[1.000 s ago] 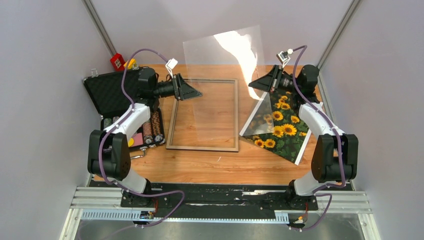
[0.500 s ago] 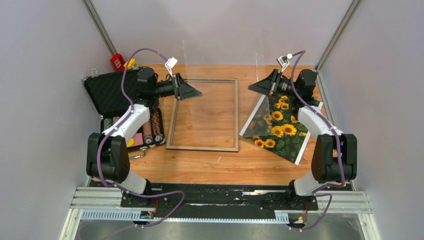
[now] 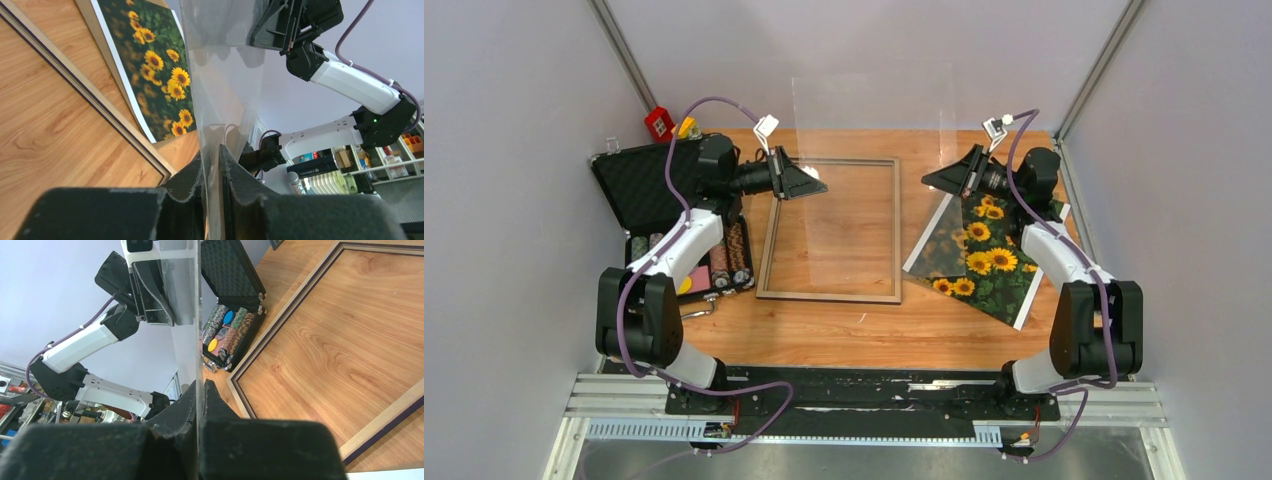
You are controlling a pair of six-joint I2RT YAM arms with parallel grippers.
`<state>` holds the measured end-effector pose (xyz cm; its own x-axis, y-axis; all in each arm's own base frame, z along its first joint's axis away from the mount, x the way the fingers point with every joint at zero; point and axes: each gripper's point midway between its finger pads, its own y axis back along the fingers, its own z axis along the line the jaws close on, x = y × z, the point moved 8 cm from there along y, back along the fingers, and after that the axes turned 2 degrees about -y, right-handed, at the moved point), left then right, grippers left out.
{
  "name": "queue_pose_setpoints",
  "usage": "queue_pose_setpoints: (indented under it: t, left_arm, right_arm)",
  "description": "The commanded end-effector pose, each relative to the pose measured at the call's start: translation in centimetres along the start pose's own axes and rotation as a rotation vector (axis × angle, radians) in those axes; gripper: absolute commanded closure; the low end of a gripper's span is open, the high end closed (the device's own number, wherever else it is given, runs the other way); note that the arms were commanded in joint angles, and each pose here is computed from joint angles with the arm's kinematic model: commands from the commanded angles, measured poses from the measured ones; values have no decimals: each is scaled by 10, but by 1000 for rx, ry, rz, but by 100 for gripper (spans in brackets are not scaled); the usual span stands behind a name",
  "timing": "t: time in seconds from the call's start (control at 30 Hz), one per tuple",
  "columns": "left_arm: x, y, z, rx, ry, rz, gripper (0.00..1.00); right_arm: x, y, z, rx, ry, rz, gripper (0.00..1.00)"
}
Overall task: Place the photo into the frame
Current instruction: Place the photo frame item in the photo frame.
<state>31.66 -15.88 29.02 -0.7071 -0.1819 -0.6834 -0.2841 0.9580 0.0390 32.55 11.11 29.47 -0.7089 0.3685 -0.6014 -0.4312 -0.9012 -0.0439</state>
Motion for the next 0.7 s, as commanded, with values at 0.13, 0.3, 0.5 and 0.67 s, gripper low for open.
queue_pose_setpoints:
  t: [0.13,0.3,0.5,0.67]
  left_arm:
    - [-8,0,-9,-30,-61,-17,100]
    - [-7,1,-9,-44,-57,-21,100]
    - [-2,3,-6,-73,-34,5,100]
    - [2,10,3,-130,-10,60,100]
  right_arm:
    - [-1,1,18,-27,114,-42,95]
    - [4,3,16,-1,106,-49,69]
    - [8,5,9,59,101,-56,38]
    - [11,8,-2,154,116,-80,19]
